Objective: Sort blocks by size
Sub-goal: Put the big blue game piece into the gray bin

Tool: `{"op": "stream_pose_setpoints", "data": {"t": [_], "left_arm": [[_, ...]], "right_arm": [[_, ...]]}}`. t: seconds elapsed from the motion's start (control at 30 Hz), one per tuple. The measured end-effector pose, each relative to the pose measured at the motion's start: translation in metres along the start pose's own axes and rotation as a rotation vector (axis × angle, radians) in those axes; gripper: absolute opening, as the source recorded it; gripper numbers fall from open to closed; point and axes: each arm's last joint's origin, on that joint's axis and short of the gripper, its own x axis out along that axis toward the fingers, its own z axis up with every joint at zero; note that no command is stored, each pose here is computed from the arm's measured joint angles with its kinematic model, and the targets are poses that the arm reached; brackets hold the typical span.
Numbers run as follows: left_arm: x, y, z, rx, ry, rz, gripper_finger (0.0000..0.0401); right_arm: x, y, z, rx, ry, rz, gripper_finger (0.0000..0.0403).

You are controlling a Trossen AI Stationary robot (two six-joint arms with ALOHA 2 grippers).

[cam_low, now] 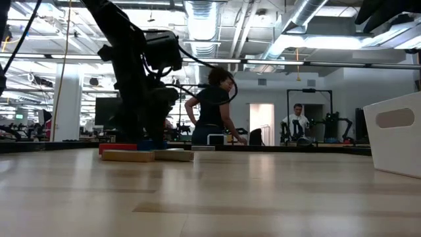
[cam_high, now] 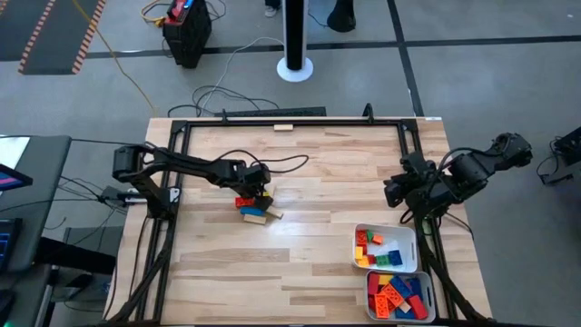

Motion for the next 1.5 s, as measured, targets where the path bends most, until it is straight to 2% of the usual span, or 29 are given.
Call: {"op": "stream_pose_setpoints", "data": {"t": [0.17, 0.4, 0.53, 0.67, 0.77, 0.87, 1.0, 1.2, 1.37, 1.5], "left_arm": [[0.000, 0.001, 0.001, 0.058, -0.025, 0.035, 0.0226], [0.000, -0.001, 0.005, 0.076, -0.062, 0.013, 0.0083], [-0.001, 0.000, 0.013, 0.057, -0.092, -0.051, 0.0080], [-0.013, -0.001, 0.033, 0.049, -0.133, -0.114, 0.0080], [-0.029, -0.007, 0.049, 0.076, -0.189, -0.159, 0.0080], [-0.046, -0.021, 0.067, 0.129, -0.224, -0.268, 0.0080], [-0.051, -0.052, 0.082, 0.204, -0.211, -0.412, 0.0080], [-0.052, -0.121, 0.094, 0.349, -0.216, -0.656, 0.0080], [-0.051, -0.174, 0.094, 0.469, -0.220, -0.758, 0.0080], [-0.056, -0.213, 0.090, 0.546, -0.252, -0.906, 0.0080]], "right_arm": [[0.000, 0.001, 0.000, 0.004, 0.000, 0.005, 0.0159], [0.000, 0.001, 0.000, -0.001, 0.000, 0.005, 0.0159], [0.000, 0.001, 0.000, -0.007, 0.000, 0.004, 0.0159], [0.000, 0.000, 0.000, -0.010, 0.000, 0.004, 0.0159], [0.000, 0.000, 0.000, -0.011, 0.000, 0.004, 0.0159], [0.000, 0.000, 0.000, -0.015, 0.000, 0.002, 0.0159], [0.001, -0.001, 0.001, -0.022, -0.024, -0.023, 0.0159], [0.006, -0.004, 0.005, -0.075, -0.033, -0.076, 0.0159], [0.007, -0.014, 0.009, -0.096, -0.006, -0.128, 0.0146], [0.005, -0.019, 0.013, -0.105, -0.010, -0.128, 0.0129]]}}
